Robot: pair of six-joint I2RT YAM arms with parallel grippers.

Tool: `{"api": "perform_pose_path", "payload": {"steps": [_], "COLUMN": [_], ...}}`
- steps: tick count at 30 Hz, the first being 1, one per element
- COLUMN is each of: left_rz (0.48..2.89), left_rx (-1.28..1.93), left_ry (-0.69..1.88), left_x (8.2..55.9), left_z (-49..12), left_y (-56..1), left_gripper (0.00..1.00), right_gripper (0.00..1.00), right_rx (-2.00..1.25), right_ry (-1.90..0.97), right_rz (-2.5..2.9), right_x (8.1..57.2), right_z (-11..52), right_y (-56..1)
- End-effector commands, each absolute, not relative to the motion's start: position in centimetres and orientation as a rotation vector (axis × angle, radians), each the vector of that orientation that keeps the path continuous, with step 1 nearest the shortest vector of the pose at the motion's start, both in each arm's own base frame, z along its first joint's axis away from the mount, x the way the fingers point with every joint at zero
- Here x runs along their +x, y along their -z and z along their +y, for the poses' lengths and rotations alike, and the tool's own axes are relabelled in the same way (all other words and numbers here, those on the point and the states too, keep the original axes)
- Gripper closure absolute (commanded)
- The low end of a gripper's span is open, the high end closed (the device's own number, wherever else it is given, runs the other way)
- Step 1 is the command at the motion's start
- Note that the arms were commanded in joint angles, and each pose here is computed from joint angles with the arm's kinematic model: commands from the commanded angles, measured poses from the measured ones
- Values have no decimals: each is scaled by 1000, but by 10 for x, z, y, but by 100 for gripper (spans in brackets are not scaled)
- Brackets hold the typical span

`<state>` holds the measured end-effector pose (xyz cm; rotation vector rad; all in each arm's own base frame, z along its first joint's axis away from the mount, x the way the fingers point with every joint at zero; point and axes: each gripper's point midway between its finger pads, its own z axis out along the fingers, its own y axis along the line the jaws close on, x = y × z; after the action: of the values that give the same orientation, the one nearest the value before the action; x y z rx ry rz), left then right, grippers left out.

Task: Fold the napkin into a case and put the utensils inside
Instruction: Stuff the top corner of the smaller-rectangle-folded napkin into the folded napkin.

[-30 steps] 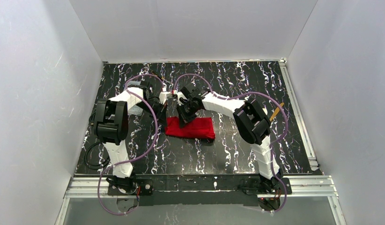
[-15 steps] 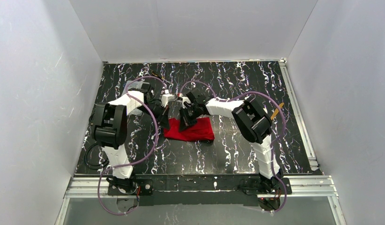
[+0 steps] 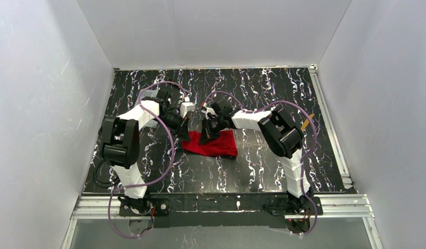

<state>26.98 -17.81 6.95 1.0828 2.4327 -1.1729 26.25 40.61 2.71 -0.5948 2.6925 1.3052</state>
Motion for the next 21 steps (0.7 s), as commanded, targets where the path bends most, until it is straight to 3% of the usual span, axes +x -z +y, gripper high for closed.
{"api": "perform_pose_path", "payload": {"steps": [1, 21], "left_rz": [2418, 2443], "left_rx": [1165, 1303], "left_ry": [1162, 1059], "left_x": [264, 263], "left_z": [-175, -167], "left_y": [-67, -43], "left_gripper": [100, 100], "right_gripper": [99, 99], "right_rx": [-594, -720], "right_ry": [-1264, -1394], "right_rz": [2658, 2639], "right_x": [277, 280], "right_z": [398, 416], "right_y": [-39, -52]}}
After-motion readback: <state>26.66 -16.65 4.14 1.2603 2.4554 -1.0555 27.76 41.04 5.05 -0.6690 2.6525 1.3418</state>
